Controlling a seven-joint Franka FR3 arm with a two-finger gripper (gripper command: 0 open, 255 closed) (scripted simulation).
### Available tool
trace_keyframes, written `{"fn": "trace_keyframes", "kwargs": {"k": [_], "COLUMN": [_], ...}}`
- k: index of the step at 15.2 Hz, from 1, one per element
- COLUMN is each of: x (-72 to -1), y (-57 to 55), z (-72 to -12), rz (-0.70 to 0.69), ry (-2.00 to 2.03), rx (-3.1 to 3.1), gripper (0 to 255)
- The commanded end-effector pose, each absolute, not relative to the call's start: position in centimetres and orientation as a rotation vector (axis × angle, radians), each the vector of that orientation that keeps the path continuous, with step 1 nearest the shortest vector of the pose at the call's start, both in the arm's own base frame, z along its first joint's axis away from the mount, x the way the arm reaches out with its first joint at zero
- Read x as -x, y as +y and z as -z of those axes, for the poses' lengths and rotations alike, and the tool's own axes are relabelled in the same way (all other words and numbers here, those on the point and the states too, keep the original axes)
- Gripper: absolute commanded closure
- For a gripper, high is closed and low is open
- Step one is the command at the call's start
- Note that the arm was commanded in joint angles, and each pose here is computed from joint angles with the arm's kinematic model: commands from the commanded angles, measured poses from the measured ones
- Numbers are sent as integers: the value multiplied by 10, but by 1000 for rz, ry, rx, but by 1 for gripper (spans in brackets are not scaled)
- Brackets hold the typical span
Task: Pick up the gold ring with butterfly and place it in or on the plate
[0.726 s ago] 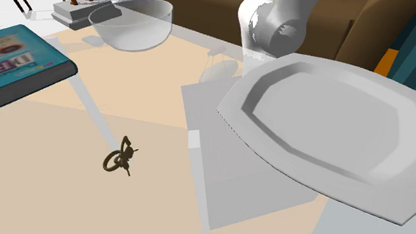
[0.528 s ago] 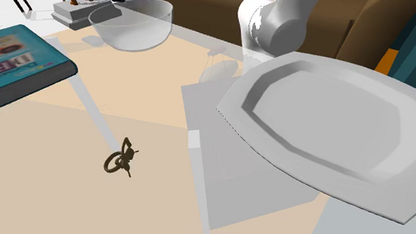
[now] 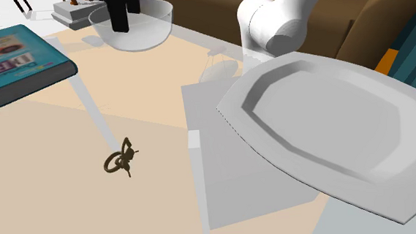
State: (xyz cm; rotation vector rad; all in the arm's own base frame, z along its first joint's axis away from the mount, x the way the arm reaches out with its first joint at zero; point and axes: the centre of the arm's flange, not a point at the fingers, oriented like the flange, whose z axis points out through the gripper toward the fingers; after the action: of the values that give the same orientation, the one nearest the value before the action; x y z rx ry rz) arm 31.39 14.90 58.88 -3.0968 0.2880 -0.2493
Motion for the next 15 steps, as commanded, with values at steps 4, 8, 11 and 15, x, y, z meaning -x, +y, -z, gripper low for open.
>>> {"fn": "trace_keyframes", "kwargs": {"k": [4, 8, 11, 15], "x": [-311, -312, -314, -319], "y": [218, 275, 317, 373], "z": [-577, -567, -558, -545], "rz": [298, 338, 367, 407], "ry": [380, 452, 506, 579], "rx": [3114, 3126, 3134, 3142], "gripper": [0, 0, 0, 0]}}
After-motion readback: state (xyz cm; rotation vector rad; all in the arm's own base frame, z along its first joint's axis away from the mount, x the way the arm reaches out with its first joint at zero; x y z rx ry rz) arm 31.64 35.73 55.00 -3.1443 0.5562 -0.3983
